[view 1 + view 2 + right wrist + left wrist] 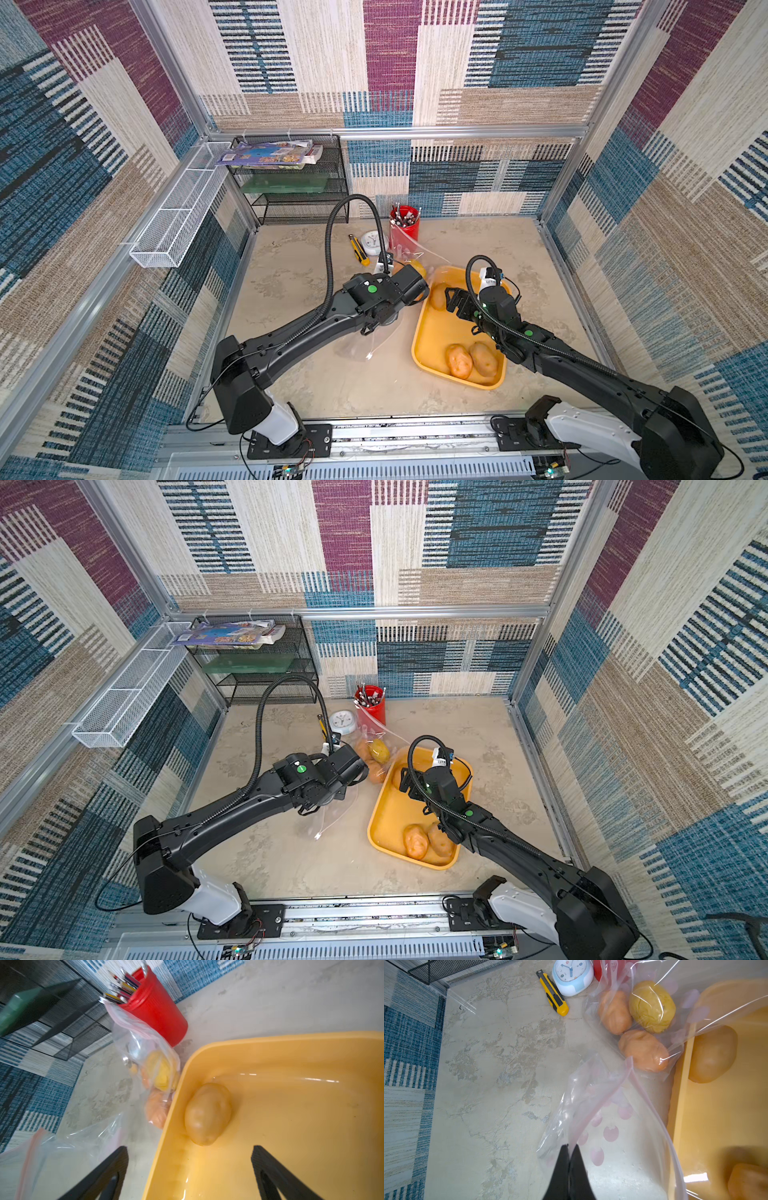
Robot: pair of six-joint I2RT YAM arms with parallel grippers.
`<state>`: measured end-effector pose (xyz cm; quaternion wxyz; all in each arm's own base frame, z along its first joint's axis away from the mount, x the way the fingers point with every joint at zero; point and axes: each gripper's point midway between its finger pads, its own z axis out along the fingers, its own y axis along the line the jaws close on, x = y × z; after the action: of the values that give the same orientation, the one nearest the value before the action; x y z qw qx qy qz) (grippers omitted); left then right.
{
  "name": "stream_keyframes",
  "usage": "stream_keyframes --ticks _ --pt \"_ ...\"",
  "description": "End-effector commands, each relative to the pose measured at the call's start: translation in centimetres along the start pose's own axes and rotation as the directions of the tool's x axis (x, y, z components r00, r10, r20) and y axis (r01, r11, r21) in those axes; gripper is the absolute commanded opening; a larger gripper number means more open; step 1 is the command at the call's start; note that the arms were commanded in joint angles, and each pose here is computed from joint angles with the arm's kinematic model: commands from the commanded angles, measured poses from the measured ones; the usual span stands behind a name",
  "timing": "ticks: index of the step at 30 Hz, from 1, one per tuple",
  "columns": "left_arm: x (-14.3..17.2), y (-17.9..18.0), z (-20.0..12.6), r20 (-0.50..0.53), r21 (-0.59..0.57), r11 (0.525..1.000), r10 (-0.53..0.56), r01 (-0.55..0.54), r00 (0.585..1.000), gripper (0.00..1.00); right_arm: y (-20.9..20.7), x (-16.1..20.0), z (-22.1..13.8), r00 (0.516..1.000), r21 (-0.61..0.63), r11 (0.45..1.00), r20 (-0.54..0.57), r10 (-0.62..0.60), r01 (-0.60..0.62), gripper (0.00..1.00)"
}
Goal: Put the potatoes into a zipper bag and zip it
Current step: Pick up the potato from the basket.
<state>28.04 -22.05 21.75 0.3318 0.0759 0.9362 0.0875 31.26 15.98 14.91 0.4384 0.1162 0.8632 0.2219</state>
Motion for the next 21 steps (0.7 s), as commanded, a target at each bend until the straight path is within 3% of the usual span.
stream_keyframes --ticks 1,6,15,21 --pt "0.2 -0.7 0.3 -0.029 0.017 1.000 0.015 -0.015 0.999 0.00 -0.2 1.2 1.6 0.998 -0.017 1.000 -0.066 0.013 -0.014 0.96" --pt "0.3 -1.1 0.5 -0.037 0.021 1.000 0.017 -0.016 0.999 0.00 -0.5 2.5 4.4 0.991 0.012 1.000 -0.134 -0.014 0.016 0.96" --pt "0.2 -1.0 0.3 -0.033 0.027 1.000 0.015 -0.014 0.999 0.00 -2.0 2.0 8.4 0.988 0.072 0.997 -0.156 -0.016 0.028 0.98" --pt "0.1 -0.8 0.2 -0.024 0.023 1.000 0.011 -0.010 1.000 0.00 -1.2 2.8 10.7 0.978 0.032 0.999 -0.205 -0.026 0.033 0.98"
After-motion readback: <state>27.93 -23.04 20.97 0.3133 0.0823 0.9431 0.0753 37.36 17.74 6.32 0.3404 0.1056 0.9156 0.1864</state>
